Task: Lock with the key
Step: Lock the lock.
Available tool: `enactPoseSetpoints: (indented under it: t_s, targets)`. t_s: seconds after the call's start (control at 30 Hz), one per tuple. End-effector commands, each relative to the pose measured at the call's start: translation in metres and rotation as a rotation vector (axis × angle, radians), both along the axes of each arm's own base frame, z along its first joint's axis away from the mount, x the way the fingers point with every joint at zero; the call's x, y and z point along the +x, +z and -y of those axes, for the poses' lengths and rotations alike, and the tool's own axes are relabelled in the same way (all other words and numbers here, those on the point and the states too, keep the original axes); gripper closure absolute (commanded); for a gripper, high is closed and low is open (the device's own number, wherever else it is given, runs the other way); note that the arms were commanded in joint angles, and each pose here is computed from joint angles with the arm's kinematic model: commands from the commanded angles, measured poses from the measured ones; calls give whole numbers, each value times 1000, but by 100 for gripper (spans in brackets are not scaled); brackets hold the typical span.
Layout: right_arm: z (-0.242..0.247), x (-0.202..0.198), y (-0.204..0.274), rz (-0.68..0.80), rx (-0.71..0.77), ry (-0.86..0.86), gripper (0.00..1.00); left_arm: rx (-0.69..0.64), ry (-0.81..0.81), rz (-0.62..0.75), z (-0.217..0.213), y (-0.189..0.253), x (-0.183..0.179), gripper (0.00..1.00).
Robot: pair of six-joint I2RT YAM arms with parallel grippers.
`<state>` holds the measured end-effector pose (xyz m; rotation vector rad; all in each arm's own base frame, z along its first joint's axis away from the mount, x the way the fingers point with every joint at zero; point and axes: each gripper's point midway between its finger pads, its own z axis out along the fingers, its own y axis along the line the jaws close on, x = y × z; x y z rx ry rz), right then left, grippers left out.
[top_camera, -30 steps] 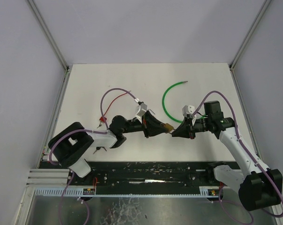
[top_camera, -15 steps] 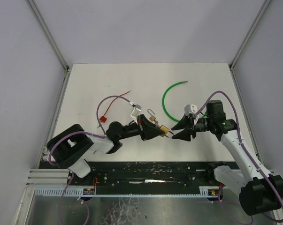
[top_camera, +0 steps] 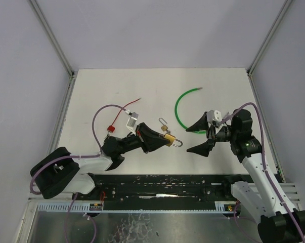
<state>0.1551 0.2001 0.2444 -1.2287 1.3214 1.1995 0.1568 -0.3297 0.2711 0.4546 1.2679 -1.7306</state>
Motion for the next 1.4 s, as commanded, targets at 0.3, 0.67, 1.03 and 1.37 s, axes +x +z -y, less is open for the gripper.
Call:
enactPoseSetpoints:
  t_s: [0.3,0.67,1.03,1.37]
  targets:
    - [2,-24,44,62,103,15,2,-167,-16,-26,-17,58,-13,100]
    - [-6,-9,28,-180,101,-28,29,-170,1,18,8,70,-6,100]
    - [-9,-17,33,-162,137,-8,49,-156,58,42,16,70,1,100]
    - [-11,-20,31,-173,142,8,63,-133,76,66,23,66,2,100]
